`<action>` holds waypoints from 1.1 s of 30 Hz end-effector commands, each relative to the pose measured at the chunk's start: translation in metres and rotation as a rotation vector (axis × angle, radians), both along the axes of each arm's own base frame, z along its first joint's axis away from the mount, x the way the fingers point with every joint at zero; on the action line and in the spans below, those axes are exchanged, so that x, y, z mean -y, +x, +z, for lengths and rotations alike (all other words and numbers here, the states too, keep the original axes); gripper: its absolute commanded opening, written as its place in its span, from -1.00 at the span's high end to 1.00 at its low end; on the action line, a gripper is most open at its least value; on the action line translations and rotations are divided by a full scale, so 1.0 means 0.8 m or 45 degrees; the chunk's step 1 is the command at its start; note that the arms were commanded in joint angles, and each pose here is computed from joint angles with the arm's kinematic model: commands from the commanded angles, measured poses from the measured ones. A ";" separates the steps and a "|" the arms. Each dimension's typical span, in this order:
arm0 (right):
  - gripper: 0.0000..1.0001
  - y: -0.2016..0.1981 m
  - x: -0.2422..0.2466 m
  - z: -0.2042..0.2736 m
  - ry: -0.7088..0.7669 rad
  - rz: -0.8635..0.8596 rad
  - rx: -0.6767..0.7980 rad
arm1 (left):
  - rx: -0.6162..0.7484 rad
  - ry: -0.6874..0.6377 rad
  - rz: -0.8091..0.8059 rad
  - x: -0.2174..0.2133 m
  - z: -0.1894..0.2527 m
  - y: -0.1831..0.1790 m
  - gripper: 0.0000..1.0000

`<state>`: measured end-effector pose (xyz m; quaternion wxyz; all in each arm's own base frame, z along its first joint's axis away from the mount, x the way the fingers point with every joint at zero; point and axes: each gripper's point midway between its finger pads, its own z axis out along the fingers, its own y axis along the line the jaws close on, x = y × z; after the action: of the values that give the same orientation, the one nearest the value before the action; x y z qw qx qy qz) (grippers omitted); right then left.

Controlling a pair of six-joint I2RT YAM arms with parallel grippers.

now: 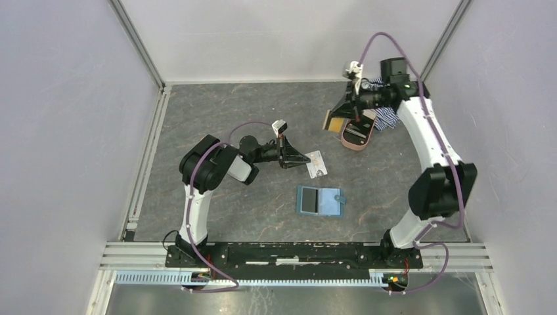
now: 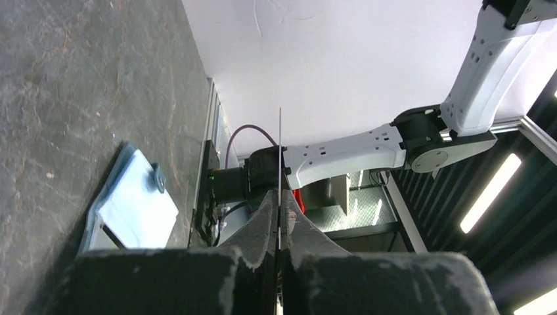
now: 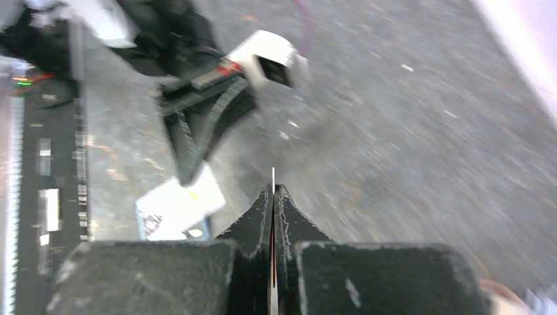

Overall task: Put the credit cards into the card holder
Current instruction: Place the credit card in the storage box.

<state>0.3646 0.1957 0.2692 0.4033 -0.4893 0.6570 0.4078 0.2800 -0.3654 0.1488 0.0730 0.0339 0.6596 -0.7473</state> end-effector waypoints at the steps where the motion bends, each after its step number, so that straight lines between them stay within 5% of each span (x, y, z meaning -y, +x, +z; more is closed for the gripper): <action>1: 1.00 0.051 0.062 0.052 -0.154 -0.370 0.328 | 0.390 -0.192 0.068 -0.022 0.075 -0.020 0.96; 8: 1.00 0.103 0.149 -0.031 -0.704 -0.565 0.298 | 0.592 -0.151 0.203 -0.041 0.099 -0.038 0.96; 18: 1.00 0.130 0.162 -0.078 -0.849 -0.553 0.263 | 0.842 0.321 0.317 -0.063 0.075 -0.037 0.96; 33: 1.00 0.183 0.165 -0.184 -1.386 -0.529 0.293 | 0.851 0.427 0.310 -0.091 0.072 -0.072 0.96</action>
<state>0.4818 0.0910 0.1064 0.2304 -0.5384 0.8097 -0.0381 0.2266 -0.2980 0.2020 0.3393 0.1872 0.7171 -0.5792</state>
